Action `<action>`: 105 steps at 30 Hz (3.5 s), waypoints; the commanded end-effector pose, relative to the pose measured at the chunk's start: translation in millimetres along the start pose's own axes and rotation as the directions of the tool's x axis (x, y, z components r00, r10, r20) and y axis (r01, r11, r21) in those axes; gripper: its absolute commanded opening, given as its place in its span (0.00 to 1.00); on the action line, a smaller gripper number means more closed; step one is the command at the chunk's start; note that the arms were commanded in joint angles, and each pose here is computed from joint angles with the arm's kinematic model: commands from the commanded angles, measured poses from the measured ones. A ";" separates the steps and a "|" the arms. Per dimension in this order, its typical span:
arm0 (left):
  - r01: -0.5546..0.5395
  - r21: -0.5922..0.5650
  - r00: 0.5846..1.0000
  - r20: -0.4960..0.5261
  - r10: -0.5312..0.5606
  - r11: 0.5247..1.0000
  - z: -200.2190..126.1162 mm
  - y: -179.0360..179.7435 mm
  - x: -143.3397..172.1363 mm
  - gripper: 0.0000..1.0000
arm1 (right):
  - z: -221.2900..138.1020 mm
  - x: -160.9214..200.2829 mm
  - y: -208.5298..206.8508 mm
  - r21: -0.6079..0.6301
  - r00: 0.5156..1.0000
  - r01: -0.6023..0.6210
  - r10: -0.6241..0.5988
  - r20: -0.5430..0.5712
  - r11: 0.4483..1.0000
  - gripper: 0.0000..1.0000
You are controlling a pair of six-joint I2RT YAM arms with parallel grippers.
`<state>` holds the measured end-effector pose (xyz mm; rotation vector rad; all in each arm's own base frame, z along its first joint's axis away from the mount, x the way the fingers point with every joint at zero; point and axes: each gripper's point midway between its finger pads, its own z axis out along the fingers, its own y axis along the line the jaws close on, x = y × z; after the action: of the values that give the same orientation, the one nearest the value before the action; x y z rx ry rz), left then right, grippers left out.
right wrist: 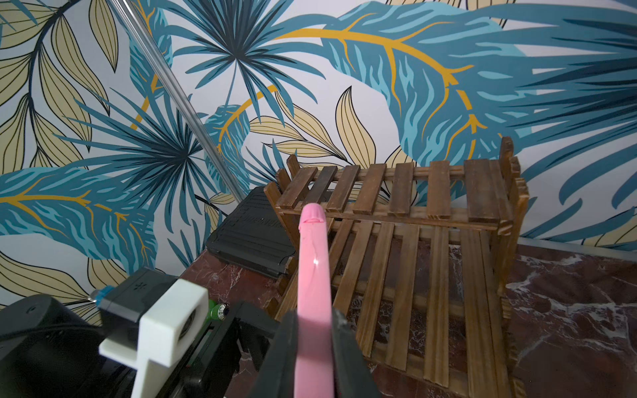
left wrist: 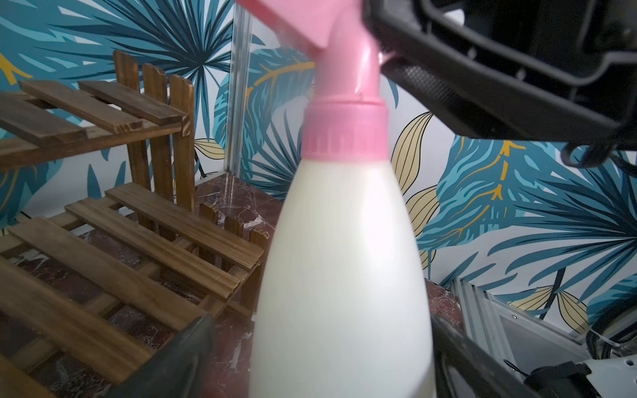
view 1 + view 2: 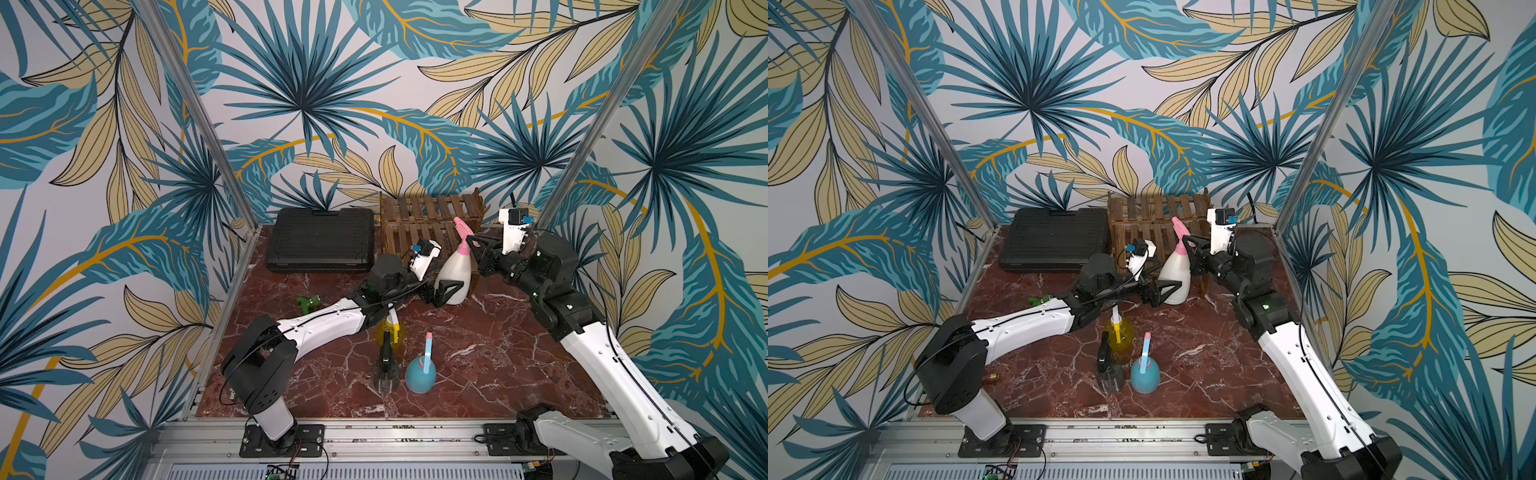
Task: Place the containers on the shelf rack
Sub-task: 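Place the container on the shelf.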
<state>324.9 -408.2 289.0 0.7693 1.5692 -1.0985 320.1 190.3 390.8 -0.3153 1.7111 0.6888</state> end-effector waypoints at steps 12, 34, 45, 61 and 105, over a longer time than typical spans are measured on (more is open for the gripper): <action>-0.078 -0.136 0.992 0.092 0.091 0.988 -86.8 17.5 -51.8 1.00 | -37.2 -25.4 -21.6 0.167 0.975 0.066 -0.099 0.197 0.984 0.00; -0.251 -0.214 0.968 -0.081 0.239 0.944 -138.8 60.4 -9.5 1.00 | 15.1 -96.0 -35.3 0.295 0.927 0.216 -0.290 0.236 0.931 0.00; -0.253 -0.219 0.967 -0.077 0.242 0.942 -142.0 58.8 -9.0 1.00 | 75.6 -148.1 -50.4 0.315 0.907 0.264 -0.346 0.239 0.912 0.00; -0.271 -0.208 0.962 -0.094 0.256 0.940 -145.3 53.1 -11.5 1.00 | 146.6 -145.7 -92.2 0.272 0.935 0.243 -0.300 0.190 0.931 0.00; -0.224 -0.190 0.974 -0.078 0.212 0.956 -141.7 52.6 -8.6 1.00 | 121.8 -137.8 -77.3 0.220 0.950 0.218 -0.258 0.176 0.951 0.99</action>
<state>320.2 -256.5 281.8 0.8236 1.6041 -0.7518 518.9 185.0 457.5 -0.2934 1.5636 0.3217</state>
